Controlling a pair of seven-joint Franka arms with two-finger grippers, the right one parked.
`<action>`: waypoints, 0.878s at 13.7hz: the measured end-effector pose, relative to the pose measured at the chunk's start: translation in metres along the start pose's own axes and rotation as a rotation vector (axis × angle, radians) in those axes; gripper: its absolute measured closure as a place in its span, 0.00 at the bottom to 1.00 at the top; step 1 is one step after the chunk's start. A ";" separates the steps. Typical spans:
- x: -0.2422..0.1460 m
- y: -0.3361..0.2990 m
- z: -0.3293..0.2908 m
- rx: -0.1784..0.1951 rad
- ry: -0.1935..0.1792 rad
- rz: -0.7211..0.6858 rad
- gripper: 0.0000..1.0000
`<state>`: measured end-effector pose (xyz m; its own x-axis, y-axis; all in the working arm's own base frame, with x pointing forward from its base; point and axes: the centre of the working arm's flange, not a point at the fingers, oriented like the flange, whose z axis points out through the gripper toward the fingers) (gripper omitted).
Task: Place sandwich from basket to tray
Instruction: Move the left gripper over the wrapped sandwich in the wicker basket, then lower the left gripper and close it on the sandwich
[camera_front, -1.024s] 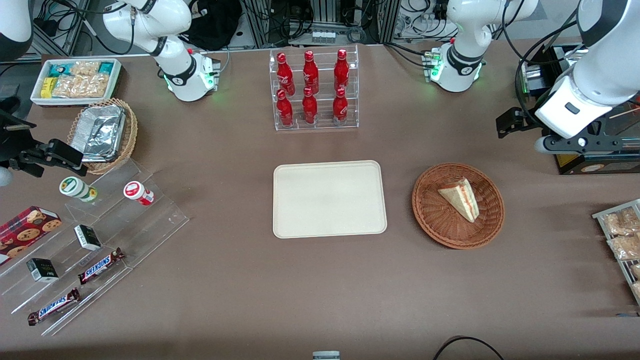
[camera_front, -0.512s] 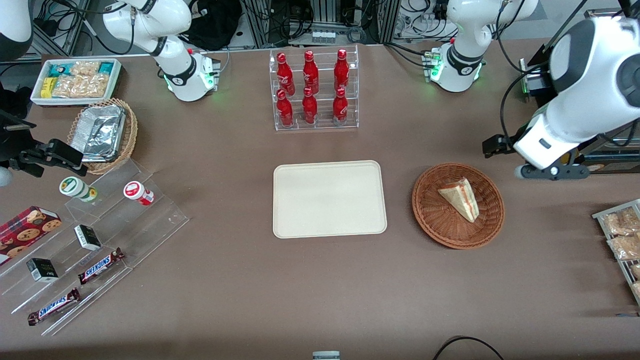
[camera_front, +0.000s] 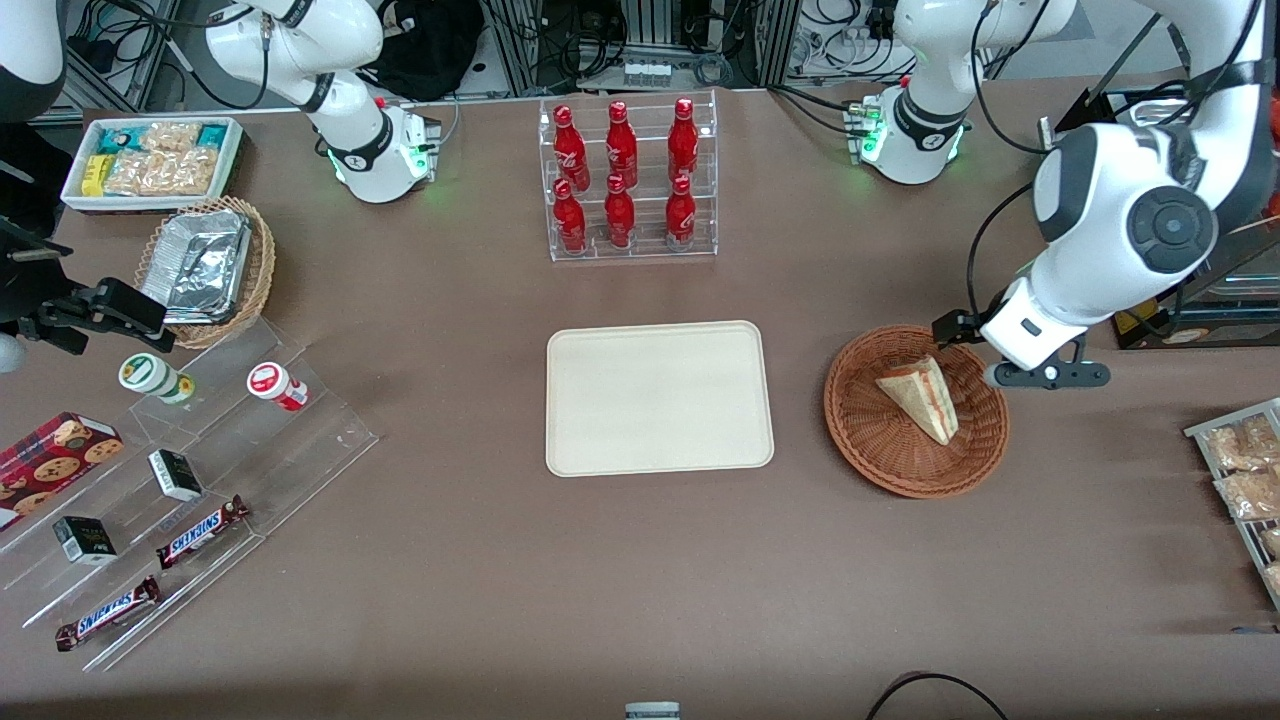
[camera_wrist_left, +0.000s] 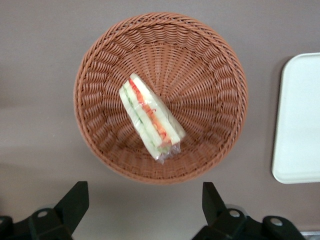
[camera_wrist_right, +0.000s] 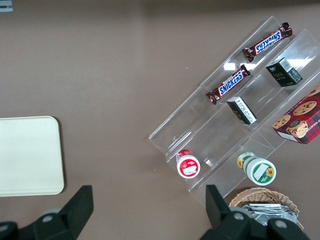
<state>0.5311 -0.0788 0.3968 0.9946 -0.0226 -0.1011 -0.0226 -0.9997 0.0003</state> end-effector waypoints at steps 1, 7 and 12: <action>-0.002 -0.001 0.014 -0.002 0.017 -0.014 0.00; -0.009 -0.002 0.046 -0.013 0.039 -0.318 0.00; -0.008 0.001 0.068 -0.037 0.068 -0.601 0.00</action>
<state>0.5160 -0.0799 0.3302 0.8365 0.5471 -0.0307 0.5473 -0.8370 -0.0028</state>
